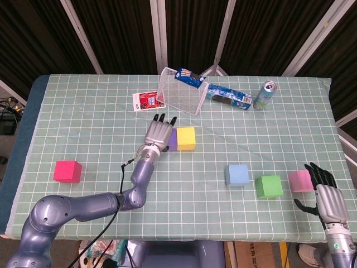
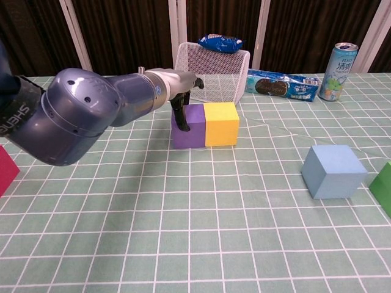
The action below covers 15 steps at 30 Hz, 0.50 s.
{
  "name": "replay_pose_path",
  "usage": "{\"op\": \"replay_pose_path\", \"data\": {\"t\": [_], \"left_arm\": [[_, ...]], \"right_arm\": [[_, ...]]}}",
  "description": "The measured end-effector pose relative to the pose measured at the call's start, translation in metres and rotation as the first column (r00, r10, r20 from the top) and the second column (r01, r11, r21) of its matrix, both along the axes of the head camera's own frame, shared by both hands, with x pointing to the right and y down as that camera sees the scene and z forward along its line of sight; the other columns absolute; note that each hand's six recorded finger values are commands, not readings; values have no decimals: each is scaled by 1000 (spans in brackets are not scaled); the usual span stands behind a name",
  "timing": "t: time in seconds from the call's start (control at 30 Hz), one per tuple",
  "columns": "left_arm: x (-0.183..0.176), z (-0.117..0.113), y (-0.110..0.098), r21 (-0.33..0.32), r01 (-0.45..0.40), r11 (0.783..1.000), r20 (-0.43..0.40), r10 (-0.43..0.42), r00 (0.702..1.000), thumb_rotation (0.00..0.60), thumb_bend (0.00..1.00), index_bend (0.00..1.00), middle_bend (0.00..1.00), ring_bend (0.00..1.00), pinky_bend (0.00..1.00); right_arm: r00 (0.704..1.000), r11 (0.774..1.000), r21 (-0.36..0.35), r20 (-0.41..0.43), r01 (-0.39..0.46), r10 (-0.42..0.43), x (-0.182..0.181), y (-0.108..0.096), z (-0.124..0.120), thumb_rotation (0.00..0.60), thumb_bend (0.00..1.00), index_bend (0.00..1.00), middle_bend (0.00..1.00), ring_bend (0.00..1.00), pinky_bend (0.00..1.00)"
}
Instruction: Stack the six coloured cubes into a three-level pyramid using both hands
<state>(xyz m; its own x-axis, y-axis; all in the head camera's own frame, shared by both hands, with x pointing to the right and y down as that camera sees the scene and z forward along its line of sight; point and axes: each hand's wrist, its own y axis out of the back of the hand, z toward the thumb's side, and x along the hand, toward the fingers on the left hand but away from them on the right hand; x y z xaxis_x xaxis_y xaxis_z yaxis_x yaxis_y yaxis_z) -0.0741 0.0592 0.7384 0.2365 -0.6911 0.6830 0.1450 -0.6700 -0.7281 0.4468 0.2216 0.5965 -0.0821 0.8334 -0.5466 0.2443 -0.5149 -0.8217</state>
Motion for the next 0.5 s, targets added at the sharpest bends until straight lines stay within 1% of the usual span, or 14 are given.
{"op": "replay_pose_path", "data": {"t": [0.07,0.17,0.27,0.5], "left_arm": [[-1,0,0,-1,0,1000,3,0,1000,600,174,0,145,17,80],[-3,0,1,-5,3,1000,7,-3,1000,600,162,0,93,7,78],[-5,-1,2,-7,6,1000,9,-6,1000,600,150,0,69,5,77],[-12,-8,-1,4,22,1000,9,-22,1000,600,135,0,66,4,70]], "right_arm": [[1000,1000,0,0,0,0,0,0,0,600,243,0,0,0,0],[1000,1000,0,0,0,0,0,0,0,600,242,0,0,0,0],[1000,1000,0,-1,0,0,0,0,0,600,243,0,0,0,0],[1000,1000,2,1,1,-1,-1,1,0,600,243,0,0,0,0]]}}
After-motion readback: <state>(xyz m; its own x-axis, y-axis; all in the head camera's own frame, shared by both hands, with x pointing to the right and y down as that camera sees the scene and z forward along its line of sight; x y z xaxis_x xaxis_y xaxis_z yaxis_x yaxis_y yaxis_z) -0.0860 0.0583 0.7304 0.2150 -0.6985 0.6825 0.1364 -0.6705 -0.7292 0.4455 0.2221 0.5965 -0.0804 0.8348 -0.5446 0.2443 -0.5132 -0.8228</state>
